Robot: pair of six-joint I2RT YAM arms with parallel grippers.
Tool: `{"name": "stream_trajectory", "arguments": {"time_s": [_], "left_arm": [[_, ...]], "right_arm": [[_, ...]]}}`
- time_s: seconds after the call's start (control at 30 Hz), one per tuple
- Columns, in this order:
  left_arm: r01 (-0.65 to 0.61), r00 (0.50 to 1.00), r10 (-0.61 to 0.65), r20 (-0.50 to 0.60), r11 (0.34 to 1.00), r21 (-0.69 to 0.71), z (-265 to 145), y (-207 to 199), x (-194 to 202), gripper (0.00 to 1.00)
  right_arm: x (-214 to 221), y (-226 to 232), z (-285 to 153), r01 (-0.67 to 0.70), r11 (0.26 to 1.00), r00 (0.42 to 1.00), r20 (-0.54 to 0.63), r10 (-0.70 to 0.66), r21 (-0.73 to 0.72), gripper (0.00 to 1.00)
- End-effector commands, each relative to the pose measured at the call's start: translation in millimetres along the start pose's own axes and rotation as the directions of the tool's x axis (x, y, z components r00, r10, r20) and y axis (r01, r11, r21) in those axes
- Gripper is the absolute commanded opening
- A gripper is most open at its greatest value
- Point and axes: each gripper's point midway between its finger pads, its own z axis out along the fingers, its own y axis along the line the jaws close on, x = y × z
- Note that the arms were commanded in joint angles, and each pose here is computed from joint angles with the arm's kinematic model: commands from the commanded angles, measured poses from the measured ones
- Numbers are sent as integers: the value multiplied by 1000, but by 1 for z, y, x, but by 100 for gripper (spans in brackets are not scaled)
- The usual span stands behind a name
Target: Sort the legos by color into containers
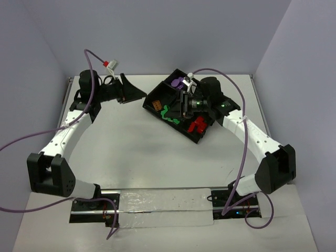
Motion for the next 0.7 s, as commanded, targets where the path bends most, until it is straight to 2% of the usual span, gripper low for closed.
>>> {"name": "stream_trajectory", "arguments": {"time_s": [0.0,0.2,0.37,0.57,0.67], "left_arm": [[-122,976,157,-154,969,215,-24,-38,37,83],[-90,974,136,-180,966,242,-27,-37,50,79],[-52,985,92,-147,966,253,-25,-41,43,77],[-94,990,120,-71,952,290,-23,-55,25,77],[-14,996,40,-77,953,304,-23,-59,24,74]], "right_arm": [[-18,59,-5,124,967,992,11,-124,-222,0],[-17,74,-4,140,949,989,-11,-149,-282,0],[-13,81,-1,146,943,986,-36,-164,-299,0],[-9,83,5,143,942,984,-55,-167,-303,0],[-8,83,8,139,943,984,-62,-165,-303,0]]}}
